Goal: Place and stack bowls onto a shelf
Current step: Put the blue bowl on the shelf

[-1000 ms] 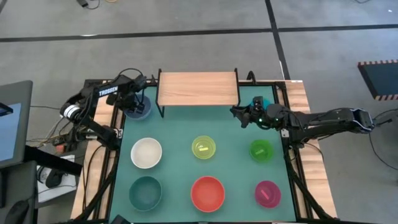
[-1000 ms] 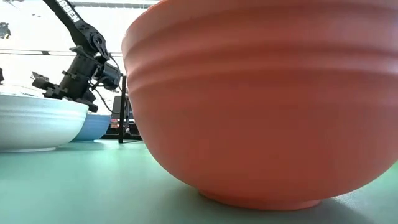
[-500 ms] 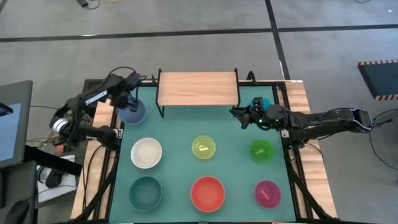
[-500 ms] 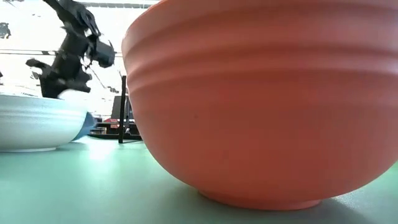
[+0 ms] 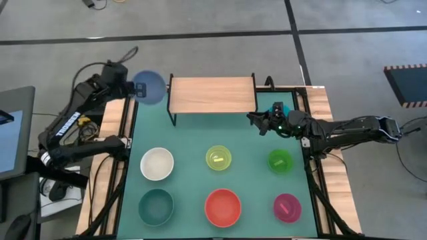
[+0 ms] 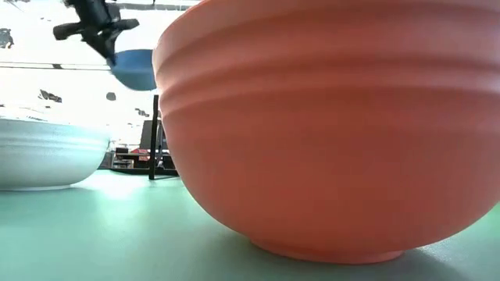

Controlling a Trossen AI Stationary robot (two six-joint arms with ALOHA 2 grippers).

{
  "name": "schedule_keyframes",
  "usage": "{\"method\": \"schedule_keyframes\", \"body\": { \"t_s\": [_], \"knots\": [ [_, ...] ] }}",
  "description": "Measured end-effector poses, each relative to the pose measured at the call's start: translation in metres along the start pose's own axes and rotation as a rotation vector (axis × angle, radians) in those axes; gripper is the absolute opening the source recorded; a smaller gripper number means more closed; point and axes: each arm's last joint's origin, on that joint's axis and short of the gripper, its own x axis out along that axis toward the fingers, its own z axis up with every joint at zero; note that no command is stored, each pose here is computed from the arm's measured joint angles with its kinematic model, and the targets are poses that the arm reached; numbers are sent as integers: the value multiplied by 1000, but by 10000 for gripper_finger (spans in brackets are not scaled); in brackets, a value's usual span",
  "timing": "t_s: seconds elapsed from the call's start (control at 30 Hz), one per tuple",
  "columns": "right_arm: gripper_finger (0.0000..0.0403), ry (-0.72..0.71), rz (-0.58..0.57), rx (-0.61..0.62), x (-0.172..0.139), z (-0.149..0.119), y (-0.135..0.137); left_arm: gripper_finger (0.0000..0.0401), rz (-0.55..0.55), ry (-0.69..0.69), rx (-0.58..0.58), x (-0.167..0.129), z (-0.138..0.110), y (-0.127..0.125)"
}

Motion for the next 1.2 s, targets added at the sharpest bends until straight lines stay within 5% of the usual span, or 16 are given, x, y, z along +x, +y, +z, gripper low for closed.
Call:
{"method": "schedule_keyframes", "body": {
  "t_s": [0.17, 0.4, 0.87, 1.2],
  "knots": [
    [171, 0, 0, 1, 0, 0, 0, 0, -162, -83, -39, 5, 12, -22],
    [171, 6, 7, 51, 0, 0, 0, 0, -246, 7, 17, 45, 17, -66],
    [171, 77, 81, 76, -4, -8, 9, 0, -126, 337, 232, 109, 44, -116],
    [171, 89, 93, 83, -5, -11, 12, 0, -162, 500, 295, 141, 69, -129]
  ]
}}
